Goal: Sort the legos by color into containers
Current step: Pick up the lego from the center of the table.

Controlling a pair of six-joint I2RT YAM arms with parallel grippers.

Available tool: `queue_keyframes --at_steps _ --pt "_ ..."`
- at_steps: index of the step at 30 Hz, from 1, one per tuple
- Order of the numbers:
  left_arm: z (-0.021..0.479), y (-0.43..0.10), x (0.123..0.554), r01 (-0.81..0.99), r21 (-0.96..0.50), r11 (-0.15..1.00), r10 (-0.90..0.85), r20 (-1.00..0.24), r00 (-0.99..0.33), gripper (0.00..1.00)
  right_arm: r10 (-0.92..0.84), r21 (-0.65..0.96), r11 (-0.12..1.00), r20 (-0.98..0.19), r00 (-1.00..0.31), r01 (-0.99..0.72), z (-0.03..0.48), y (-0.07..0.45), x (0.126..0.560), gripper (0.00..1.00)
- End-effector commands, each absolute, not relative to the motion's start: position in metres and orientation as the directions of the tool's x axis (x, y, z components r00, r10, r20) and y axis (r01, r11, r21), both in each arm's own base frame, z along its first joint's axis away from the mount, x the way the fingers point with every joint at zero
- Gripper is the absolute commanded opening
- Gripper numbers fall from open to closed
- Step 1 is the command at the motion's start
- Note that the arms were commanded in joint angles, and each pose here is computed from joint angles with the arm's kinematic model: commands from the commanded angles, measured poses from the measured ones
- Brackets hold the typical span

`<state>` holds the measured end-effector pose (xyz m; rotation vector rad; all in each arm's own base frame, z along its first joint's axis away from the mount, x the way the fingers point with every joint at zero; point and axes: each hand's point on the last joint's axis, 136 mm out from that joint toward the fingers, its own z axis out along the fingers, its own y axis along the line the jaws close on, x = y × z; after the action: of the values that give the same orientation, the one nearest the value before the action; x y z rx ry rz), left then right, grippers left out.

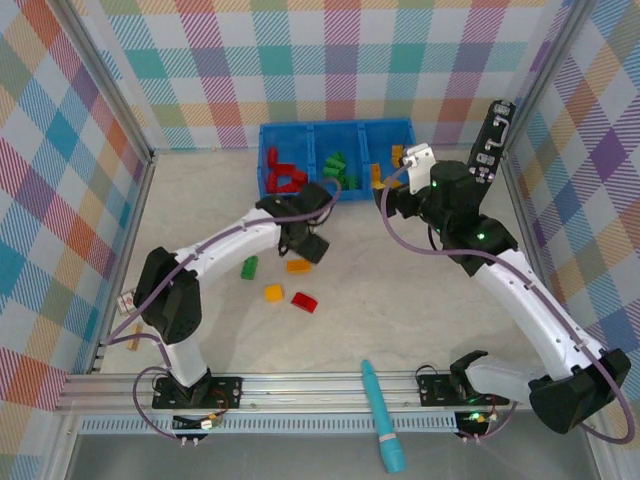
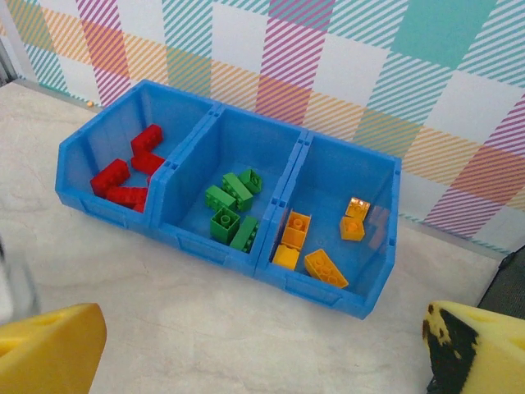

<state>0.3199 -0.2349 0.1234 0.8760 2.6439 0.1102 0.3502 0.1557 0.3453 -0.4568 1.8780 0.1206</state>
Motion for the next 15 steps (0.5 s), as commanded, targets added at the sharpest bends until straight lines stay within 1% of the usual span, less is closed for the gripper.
queue_keyframes --at_steps 1,10,15 --pt "0.135 -0.224 0.312 0.660 0.249 0.709 0.705 -0.281 -0.651 0.77 -0.169 -0.067 0.932 -0.950 -0.263 -0.356 0.370 0.156 0.354 0.99" --pt "0.102 -0.224 0.311 0.777 0.282 0.563 0.827 -0.187 -0.531 0.77 -0.148 -0.039 0.936 -0.946 -0.289 -0.350 0.371 0.159 0.363 0.99" --pt "0.092 -0.233 0.314 0.829 0.270 0.490 0.871 -0.187 -0.455 0.78 -0.153 -0.045 0.938 -0.943 -0.295 -0.344 0.371 0.158 0.368 0.99"
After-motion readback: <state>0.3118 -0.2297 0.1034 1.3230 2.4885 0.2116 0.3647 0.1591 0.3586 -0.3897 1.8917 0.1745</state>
